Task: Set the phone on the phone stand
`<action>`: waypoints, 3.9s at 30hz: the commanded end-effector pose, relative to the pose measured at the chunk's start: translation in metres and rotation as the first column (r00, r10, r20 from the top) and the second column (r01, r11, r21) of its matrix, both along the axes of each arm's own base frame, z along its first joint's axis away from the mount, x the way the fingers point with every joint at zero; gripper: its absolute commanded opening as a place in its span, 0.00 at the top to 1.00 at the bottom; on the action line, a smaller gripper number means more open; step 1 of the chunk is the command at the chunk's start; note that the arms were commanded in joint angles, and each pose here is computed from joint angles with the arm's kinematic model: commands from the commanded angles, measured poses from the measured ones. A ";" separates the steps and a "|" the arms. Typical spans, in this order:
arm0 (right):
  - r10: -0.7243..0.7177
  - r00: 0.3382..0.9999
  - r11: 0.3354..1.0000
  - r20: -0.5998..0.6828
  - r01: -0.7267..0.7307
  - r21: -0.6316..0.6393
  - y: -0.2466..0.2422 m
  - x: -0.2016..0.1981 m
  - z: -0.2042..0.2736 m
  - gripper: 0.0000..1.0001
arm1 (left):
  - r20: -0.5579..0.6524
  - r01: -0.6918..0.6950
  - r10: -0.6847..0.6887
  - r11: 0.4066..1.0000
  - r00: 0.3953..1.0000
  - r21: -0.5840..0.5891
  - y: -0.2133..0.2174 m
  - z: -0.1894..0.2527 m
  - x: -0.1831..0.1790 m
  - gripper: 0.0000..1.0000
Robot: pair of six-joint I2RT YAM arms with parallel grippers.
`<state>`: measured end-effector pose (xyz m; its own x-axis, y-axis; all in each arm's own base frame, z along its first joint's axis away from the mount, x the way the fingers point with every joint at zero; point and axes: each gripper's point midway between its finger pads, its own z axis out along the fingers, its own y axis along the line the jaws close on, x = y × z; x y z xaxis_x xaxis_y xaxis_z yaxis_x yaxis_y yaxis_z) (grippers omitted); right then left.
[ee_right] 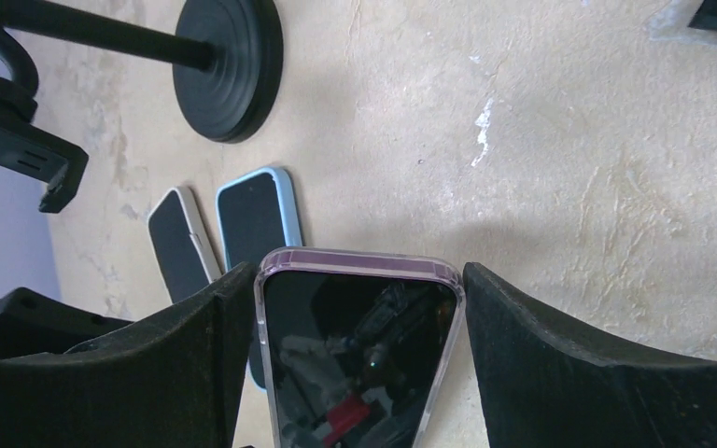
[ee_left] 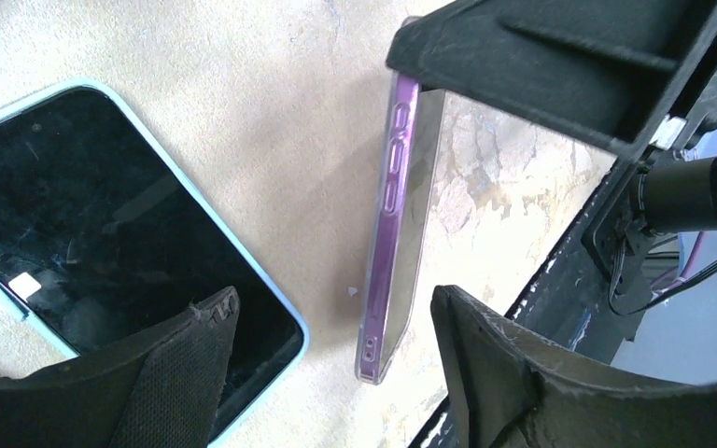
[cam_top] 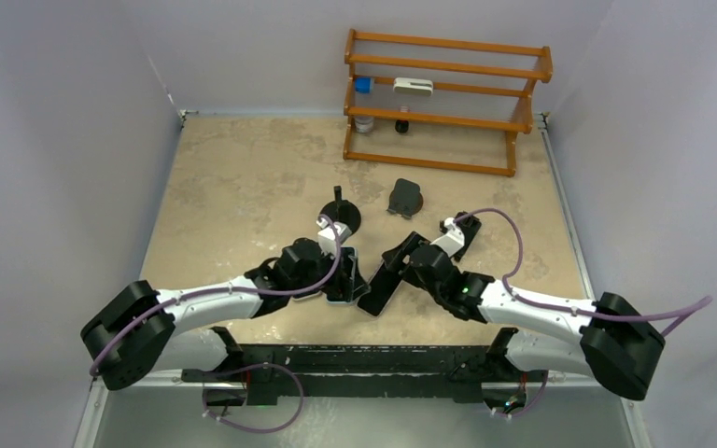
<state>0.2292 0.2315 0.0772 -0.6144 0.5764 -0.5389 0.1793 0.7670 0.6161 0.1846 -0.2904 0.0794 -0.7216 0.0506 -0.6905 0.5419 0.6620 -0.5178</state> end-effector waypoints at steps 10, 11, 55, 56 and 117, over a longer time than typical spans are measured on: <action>-0.092 0.991 0.982 0.096 0.074 0.172 0.000 0.015 0.025 0.51 | 0.092 0.170 -0.159 0.976 0.983 -0.135 -0.041 0.002 -0.019 0.43; -0.090 0.991 0.982 0.097 0.072 0.174 0.000 0.015 0.025 0.51 | 0.095 0.180 -0.169 0.975 0.981 -0.131 -0.043 0.001 -0.020 0.46; 0.395 0.515 0.902 0.761 -0.374 -0.215 -0.015 -0.028 0.249 0.02 | 0.395 0.463 -0.536 0.844 0.746 0.272 -0.030 0.116 -0.017 1.00; 0.439 0.476 0.873 0.762 -0.427 -0.236 -0.009 -0.038 0.255 0.01 | 0.384 0.482 -0.556 0.831 0.737 0.278 -0.026 0.120 -0.019 1.00; 0.672 0.174 0.567 0.720 -0.746 -0.349 0.031 -0.106 0.268 1.00 | 0.599 0.397 -0.438 0.894 0.670 0.209 0.045 0.238 -0.038 0.45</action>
